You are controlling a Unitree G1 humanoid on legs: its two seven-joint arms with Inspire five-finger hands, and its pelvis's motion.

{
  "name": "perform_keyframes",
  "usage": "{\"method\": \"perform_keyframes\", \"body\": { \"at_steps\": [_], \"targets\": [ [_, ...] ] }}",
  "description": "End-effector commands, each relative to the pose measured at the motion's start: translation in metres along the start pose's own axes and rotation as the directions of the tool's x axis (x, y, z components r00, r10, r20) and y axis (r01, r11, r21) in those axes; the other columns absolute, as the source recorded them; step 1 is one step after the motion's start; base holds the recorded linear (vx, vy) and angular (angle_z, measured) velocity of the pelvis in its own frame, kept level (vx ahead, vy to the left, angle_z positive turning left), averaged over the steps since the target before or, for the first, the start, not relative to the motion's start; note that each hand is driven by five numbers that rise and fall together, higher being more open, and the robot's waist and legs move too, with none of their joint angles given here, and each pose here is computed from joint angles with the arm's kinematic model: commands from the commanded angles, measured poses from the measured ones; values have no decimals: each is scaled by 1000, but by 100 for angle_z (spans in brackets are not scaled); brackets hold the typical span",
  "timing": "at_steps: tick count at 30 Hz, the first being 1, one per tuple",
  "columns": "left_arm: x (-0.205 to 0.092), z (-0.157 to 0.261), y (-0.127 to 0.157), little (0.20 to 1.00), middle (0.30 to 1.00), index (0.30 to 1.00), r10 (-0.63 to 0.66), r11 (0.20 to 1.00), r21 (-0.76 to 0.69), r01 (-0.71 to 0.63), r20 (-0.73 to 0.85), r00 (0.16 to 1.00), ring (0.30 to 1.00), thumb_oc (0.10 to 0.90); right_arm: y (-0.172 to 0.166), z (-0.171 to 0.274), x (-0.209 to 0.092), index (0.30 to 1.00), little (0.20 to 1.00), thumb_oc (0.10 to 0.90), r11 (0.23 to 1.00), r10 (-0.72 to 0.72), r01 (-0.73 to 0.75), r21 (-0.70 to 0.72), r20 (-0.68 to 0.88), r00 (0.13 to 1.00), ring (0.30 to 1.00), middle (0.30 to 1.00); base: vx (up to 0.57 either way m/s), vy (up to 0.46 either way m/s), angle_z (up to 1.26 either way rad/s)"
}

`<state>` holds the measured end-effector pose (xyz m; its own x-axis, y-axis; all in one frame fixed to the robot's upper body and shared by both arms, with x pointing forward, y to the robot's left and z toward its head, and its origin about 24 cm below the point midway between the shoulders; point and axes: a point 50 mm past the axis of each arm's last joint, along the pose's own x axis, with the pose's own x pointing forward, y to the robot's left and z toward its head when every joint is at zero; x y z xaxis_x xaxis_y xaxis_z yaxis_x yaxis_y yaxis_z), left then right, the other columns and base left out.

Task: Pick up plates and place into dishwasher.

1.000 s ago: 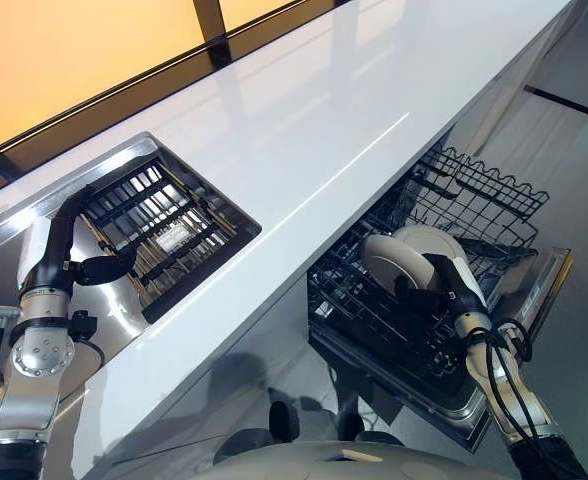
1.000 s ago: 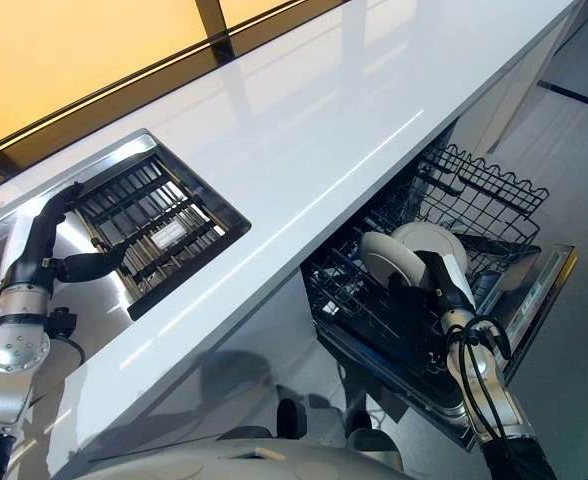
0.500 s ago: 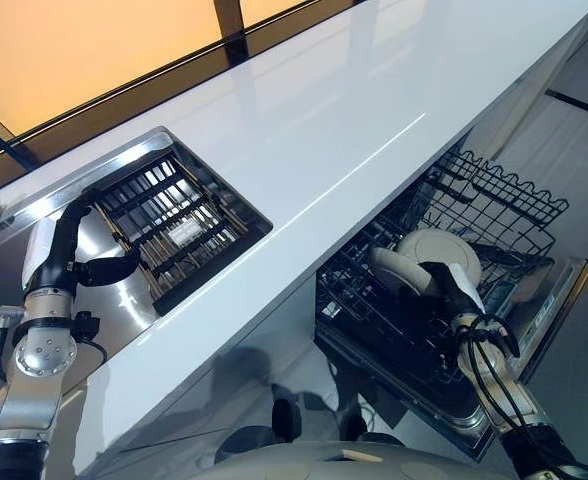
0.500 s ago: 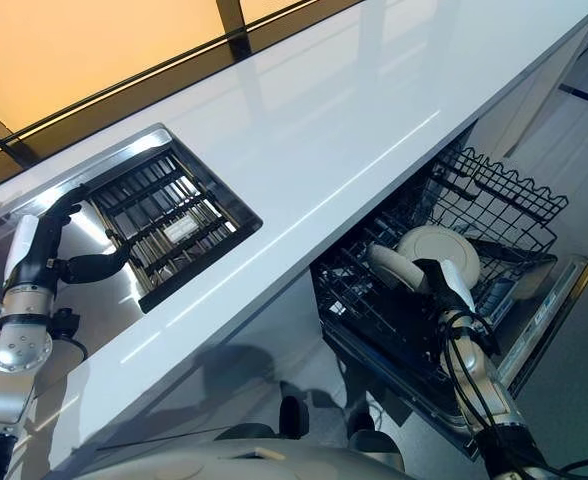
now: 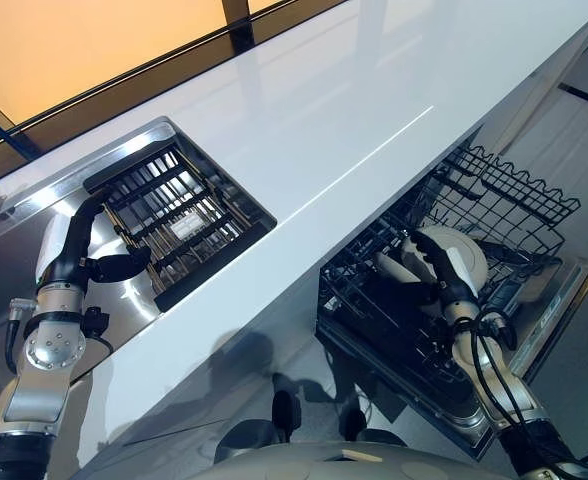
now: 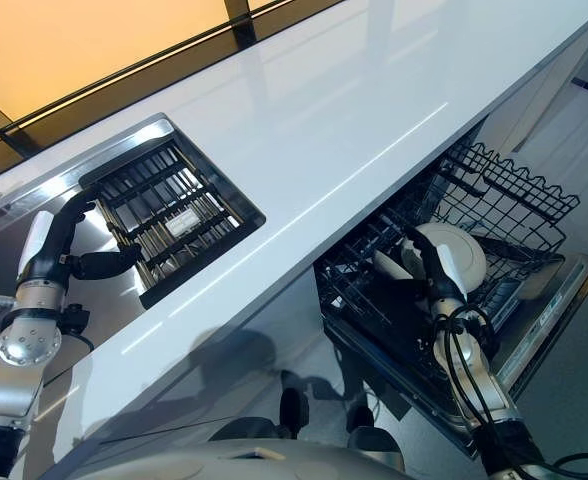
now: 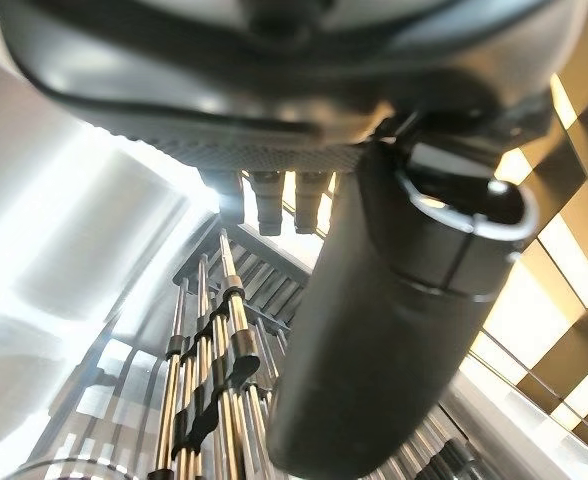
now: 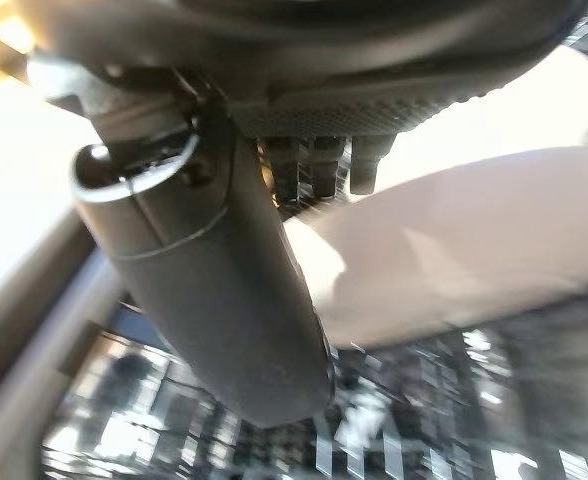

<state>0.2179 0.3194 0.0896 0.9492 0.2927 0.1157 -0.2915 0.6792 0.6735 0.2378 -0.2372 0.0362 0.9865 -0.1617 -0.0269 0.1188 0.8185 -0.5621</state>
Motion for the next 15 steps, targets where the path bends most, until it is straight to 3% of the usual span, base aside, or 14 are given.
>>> {"method": "perform_keyframes", "body": {
  "at_steps": [1, 9, 12, 15],
  "targets": [
    [19, 31, 19, 900, 900, 900, 104, 994, -41, -99, 165, 981, 900, 800, -46, 89, 12, 900, 900, 800, 955, -258, 156, 253, 442, 859, 900, 900, 23, -3, -3],
    [19, 27, 19, 900, 900, 900, 109, 994, -31, -106, 153, 982, 900, 800, -82, 115, -8, 900, 900, 800, 799, -459, 80, 595, 519, 721, 900, 900, 15, -4, -4],
    [17, 23, 24, 900, 900, 900, 118, 993, -22, -116, 144, 982, 900, 800, -95, 105, -14, 900, 900, 800, 706, -520, 51, 707, 467, 715, 900, 900, 9, -20, -8],
    [14, 19, 29, 900, 900, 900, 129, 992, -20, -127, 132, 983, 900, 800, -102, 85, -19, 900, 900, 800, 647, -599, 156, 746, 370, 710, 900, 900, 8, -23, -11]
  ]
}}
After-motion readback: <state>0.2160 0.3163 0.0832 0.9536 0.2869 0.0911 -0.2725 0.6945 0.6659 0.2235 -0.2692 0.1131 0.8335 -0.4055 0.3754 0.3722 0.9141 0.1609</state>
